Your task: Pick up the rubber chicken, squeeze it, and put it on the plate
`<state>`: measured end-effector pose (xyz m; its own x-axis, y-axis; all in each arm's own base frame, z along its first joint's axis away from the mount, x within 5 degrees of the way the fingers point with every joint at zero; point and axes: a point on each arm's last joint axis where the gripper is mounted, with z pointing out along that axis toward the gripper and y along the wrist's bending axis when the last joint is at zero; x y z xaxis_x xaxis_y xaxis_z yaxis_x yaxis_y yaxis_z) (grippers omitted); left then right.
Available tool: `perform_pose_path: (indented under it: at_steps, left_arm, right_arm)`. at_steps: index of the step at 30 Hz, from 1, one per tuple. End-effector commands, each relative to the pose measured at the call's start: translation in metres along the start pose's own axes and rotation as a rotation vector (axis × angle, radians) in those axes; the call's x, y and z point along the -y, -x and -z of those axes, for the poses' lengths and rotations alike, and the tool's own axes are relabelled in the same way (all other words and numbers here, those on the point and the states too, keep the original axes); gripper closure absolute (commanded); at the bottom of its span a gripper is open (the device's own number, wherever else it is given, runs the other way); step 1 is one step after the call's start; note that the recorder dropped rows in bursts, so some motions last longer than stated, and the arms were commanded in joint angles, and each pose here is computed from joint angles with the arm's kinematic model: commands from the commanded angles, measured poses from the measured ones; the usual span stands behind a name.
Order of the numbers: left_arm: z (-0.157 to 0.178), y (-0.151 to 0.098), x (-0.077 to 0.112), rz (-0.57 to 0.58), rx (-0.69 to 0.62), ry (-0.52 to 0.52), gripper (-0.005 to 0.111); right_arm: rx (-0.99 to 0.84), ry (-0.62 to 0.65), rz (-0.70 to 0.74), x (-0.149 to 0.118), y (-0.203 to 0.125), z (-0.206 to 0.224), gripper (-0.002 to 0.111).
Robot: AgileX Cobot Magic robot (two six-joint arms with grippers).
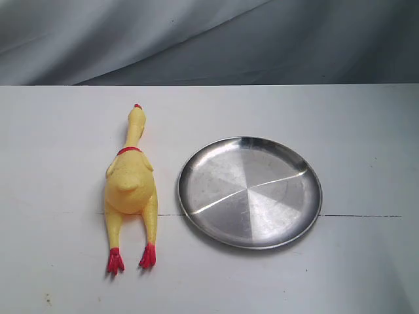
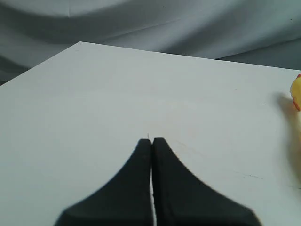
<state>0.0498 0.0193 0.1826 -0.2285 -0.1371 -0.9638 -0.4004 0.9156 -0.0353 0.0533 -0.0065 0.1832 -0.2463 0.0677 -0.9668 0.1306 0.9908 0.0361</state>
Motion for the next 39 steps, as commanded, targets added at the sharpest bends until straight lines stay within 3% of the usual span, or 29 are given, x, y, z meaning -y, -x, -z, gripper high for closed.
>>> perform_pose_path:
  at_steps: [1, 24, 32, 39]
  left_arm:
    - [0.0, 0.0, 0.0, 0.005, 0.017, 0.001, 0.107]
    - [0.0, 0.0, 0.0, 0.005, 0.017, 0.001, 0.107]
    - [0.0, 0.0, 0.0, 0.005, 0.017, 0.001, 0.107]
    - [0.0, 0.0, 0.0, 0.005, 0.017, 0.001, 0.107]
  right_arm:
    - [0.002, -0.008, 0.009, 0.001, -0.001, 0.0, 0.108]
    - [0.002, -0.008, 0.011, 0.001, -0.001, 0.0, 0.108]
    - [0.24, 0.014, -0.047, -0.001, 0.021, 0.003, 0.108]
    - [0.332, 0.014, -0.045, -0.001, 0.029, 0.005, 0.108]
